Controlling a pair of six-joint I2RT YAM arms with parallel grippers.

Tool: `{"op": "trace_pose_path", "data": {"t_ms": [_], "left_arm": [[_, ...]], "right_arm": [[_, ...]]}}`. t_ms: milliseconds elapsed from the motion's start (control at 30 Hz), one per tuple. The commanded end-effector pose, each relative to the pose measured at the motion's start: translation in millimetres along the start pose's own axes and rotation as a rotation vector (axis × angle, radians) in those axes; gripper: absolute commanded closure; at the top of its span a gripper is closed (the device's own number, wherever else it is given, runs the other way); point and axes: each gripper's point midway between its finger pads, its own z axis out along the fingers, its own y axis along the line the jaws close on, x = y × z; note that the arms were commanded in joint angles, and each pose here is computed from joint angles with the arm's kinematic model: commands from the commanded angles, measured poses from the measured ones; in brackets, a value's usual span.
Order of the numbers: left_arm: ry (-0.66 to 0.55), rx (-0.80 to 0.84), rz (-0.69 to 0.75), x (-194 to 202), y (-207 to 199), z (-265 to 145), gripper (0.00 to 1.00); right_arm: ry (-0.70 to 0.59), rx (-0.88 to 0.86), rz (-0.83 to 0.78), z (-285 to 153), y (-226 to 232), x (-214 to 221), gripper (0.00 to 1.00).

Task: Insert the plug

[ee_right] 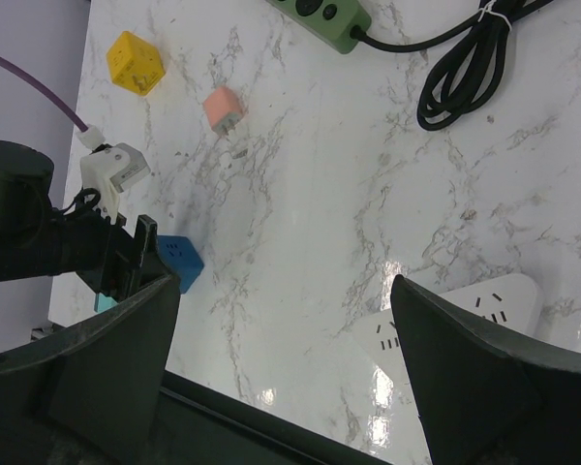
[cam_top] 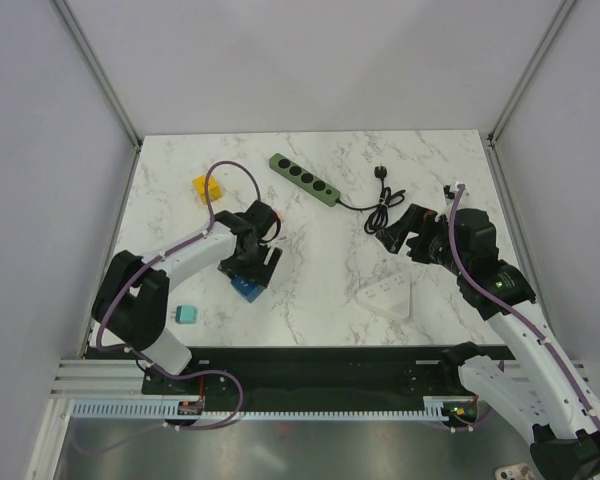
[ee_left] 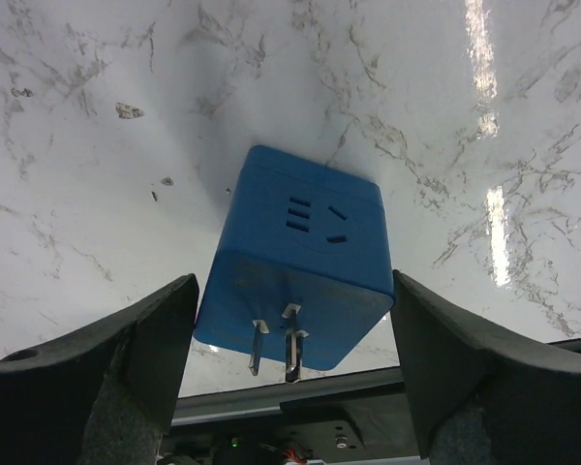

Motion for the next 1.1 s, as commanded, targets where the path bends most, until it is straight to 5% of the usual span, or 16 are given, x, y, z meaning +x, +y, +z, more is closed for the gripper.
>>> {"op": "trace_pose_path", "data": {"t_ms": [0,300,600,833,1067], "left_arm": [[-0.012,0.014,0.044,-7,-3,-1,0.15],[-0.065,0.161,0.05,-17,-31,-13,0.39],[-0.21,0.246,0.071,-44,-66,-46,0.12],[-0.289,0.02,-0.266,-64,-26,-78,0.08],[-0.274,0.272,-0.819,-61,-61,-124,0.06]], "right_arm": [[-0.041,-0.053,-0.016,-6,14,-11,0.02],[-0.012,-0.055,-0.005,-1,11,-3,0.02],[0.016,-0.063,0.012,2,11,4,0.02],[0.018,-0.071,0.018,-1,11,6,0.02],[0.025,-0.073,0.03,-2,11,9,0.02]]}}
